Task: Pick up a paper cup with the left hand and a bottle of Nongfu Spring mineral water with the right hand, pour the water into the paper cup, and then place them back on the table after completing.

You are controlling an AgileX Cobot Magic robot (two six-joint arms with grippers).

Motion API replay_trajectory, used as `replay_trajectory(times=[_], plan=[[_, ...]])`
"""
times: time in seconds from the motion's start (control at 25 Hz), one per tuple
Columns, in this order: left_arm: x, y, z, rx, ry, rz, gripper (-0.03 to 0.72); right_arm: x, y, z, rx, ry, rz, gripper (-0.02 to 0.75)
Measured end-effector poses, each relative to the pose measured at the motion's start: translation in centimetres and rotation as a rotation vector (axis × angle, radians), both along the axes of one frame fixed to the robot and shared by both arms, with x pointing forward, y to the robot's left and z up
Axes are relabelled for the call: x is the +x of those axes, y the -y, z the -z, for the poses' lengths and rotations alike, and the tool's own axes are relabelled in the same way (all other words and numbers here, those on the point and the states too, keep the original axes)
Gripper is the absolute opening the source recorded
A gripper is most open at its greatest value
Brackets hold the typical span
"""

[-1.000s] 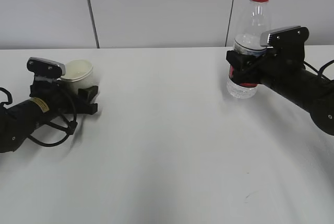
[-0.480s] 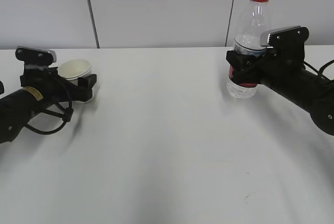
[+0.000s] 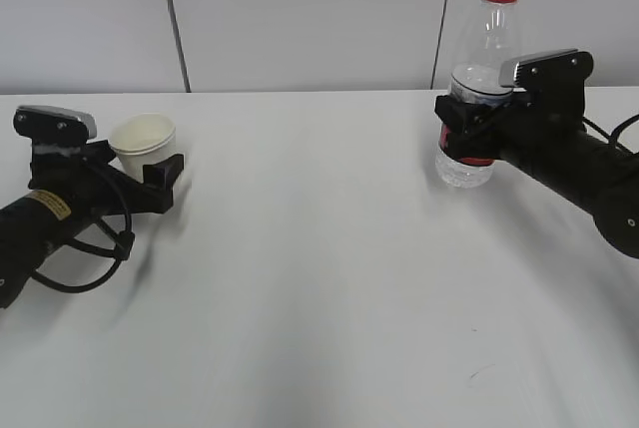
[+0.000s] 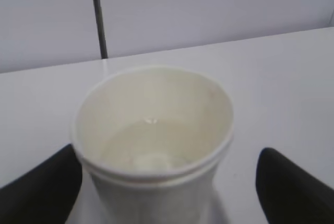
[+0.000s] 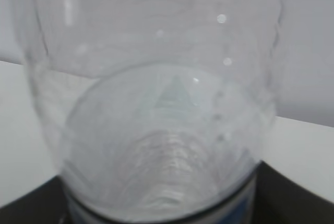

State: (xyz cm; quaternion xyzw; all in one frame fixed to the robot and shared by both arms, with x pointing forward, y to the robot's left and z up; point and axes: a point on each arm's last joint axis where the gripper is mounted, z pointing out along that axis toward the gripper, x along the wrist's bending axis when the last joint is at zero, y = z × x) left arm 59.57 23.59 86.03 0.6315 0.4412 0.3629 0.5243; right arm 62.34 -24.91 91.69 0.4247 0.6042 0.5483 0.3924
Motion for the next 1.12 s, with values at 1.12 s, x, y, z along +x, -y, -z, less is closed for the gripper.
replay_trajectory(times=[1.12], plan=[[-4.0, -0.5, 0.8, 0.003, -0.099, -0.019, 0.587, 0.2, 0.2, 3.8, 0.082, -0.052, 0.032, 0.403]])
